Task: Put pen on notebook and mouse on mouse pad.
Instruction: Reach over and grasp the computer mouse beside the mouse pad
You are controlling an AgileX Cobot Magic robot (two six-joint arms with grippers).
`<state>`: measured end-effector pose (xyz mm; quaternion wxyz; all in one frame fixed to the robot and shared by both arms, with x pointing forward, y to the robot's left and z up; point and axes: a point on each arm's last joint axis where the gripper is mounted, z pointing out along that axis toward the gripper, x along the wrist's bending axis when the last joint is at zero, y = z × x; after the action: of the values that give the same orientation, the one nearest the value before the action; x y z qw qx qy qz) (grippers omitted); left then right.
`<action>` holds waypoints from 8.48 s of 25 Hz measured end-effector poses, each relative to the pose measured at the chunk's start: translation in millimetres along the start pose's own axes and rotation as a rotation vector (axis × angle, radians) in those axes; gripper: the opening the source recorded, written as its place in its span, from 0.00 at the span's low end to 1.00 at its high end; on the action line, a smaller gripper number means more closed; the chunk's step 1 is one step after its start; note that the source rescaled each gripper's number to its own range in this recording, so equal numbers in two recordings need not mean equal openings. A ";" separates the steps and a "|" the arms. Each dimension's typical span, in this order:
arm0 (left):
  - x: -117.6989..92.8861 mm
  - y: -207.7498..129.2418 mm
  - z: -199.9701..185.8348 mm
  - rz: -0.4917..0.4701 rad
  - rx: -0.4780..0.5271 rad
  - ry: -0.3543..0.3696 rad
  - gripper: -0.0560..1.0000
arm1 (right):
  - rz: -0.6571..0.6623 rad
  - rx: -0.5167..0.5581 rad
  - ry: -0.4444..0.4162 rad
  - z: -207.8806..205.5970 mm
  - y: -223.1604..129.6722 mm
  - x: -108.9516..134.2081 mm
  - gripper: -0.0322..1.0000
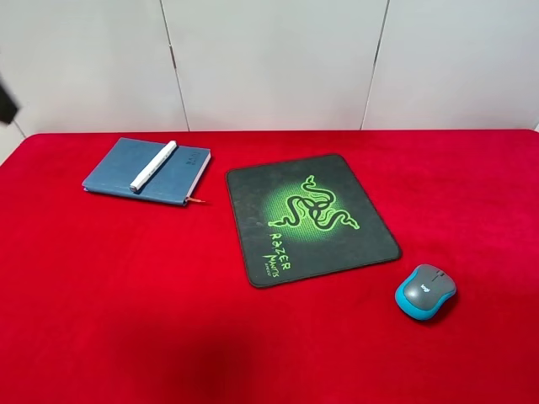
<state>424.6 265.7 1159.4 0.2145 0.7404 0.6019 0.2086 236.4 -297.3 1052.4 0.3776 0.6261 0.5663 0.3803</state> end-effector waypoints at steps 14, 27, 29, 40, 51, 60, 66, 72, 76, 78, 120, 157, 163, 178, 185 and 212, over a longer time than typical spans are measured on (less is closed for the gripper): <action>3.7 -147.0 -79.0 -0.042 -0.382 -0.002 0.97 | 0.000 0.000 0.000 0.0 0.0 0.0 1.00; -5.9 -214.2 -54.7 -0.067 -0.481 -0.020 1.00 | 0.000 0.000 0.000 0.0 0.0 0.0 1.00; -7.3 -219.0 -46.1 -0.088 -0.475 0.014 1.00 | 0.000 0.000 0.000 0.0 0.0 0.0 1.00; -9.8 -221.0 -20.2 -0.039 -0.475 0.095 1.00 | 0.000 0.000 0.000 0.0 0.0 0.0 1.00; -9.7 -220.9 -20.3 -0.035 -0.476 0.096 1.00 | 0.000 0.000 0.000 0.0 0.0 0.0 1.00; -9.7 -220.9 -20.3 -0.035 -0.476 0.096 1.00 | 0.000 0.000 0.000 0.0 0.0 0.0 1.00; -9.7 -220.9 -20.3 -0.035 -0.476 0.096 1.00 | 0.000 0.000 0.000 0.0 0.0 0.0 1.00; -9.7 -220.9 -20.3 -0.035 -0.476 0.096 1.00 | 0.000 0.000 0.000 0.0 0.0 0.0 1.00; -9.7 -220.9 -20.3 -0.035 -0.476 0.096 1.00 | 0.000 0.000 0.000 0.0 0.0 0.0 1.00; -9.7 -220.9 -20.3 -0.035 -0.476 0.096 1.00 | 0.000 0.000 0.000 0.0 0.0 0.0 1.00; -9.7 -220.9 -20.3 -0.035 -0.477 0.096 1.00 | 0.013 0.847 0.109 151.4 103.3 66.2 1.00; -9.7 -220.9 -20.3 -0.036 -0.477 0.096 1.00 | 0.463 1.107 -0.302 268.0 1.5 107.7 1.00; -9.7 -220.9 -20.3 -0.036 -0.477 0.096 1.00 | 0.494 1.111 -0.315 272.3 -15.8 106.2 1.00; -9.7 -220.9 -20.3 -0.036 -0.477 0.096 1.00 | 0.537 1.122 -0.354 287.3 -41.4 105.5 1.00; -9.7 -220.9 -20.3 -0.036 -0.477 0.096 1.00 | 0.526 1.123 -0.368 289.8 -44.8 104.3 1.00; -9.7 -220.9 -20.3 -0.036 -0.477 0.096 1.00 | 0.485 1.130 -0.380 287.7 -44.1 101.6 0.03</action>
<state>234.2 298.0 1049.9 0.3579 0.6473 0.5581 0.3761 484.9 -204.9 895.1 -0.0135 0.8954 0.4447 -0.0197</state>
